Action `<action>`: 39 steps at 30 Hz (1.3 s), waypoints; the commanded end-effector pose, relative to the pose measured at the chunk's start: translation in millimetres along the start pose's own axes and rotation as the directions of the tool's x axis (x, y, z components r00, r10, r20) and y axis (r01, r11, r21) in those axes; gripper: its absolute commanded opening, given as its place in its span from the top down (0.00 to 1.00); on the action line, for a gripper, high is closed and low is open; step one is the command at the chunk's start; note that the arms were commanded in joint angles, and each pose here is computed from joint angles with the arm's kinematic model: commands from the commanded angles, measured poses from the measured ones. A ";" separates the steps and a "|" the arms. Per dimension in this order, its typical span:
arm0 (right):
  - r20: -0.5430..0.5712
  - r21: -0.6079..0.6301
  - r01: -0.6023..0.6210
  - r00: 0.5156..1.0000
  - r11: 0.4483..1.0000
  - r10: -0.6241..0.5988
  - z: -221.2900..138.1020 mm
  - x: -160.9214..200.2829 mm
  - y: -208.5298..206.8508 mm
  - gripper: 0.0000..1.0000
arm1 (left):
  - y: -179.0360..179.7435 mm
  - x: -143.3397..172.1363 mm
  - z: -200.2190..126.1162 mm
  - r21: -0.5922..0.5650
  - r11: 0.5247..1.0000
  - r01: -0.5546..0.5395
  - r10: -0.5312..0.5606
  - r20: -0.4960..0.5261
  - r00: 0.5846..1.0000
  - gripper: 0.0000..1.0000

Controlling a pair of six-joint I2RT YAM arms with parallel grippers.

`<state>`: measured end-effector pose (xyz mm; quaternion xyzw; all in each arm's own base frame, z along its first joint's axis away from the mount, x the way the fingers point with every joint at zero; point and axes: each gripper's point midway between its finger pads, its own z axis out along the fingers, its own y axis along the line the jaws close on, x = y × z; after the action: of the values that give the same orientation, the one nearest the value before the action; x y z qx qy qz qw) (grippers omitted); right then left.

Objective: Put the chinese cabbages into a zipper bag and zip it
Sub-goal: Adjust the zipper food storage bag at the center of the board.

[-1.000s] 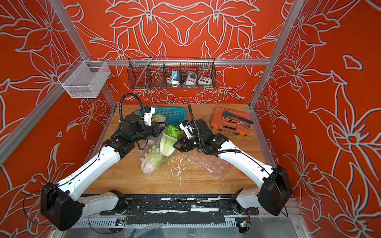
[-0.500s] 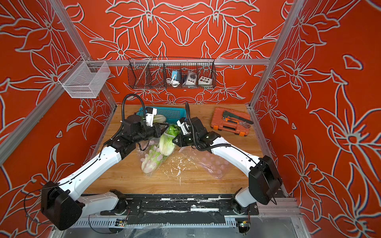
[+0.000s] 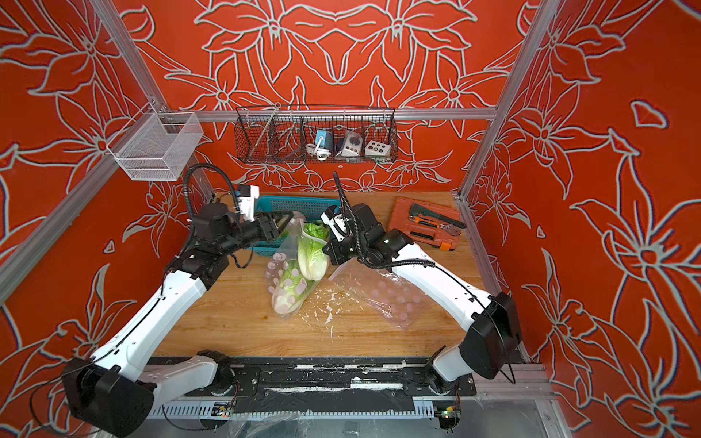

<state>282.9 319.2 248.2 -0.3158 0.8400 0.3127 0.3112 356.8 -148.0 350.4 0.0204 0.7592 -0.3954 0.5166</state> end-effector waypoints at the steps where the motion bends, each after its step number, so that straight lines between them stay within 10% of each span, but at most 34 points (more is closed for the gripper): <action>1: -0.059 0.104 0.135 0.990 0.985 -0.130 12.6 23.6 -41.9 1.00 | 0.2 -1.6 4.5 0.029 0.999 -0.028 0.028 -0.004 1.000 0.33; 8: -0.310 0.328 0.084 0.950 0.941 0.023 28.8 39.1 -138.3 1.00 | 48.7 29.0 17.4 -0.038 0.999 0.035 -0.037 -0.072 0.997 0.35; 18: -0.195 0.246 0.040 0.981 0.969 0.010 32.7 17.0 -120.1 1.00 | 39.0 73.7 27.2 0.148 0.982 0.113 -0.086 -0.176 0.981 0.33; 39: -0.145 0.199 0.027 0.989 0.980 0.003 28.5 9.7 -108.5 1.00 | 70.4 106.7 73.3 0.052 0.996 0.068 -0.054 -0.235 0.971 0.54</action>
<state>367.0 267.6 171.0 -0.3077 0.8970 0.1842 0.2584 382.5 -191.1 202.6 0.0488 0.8061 -0.4512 0.3797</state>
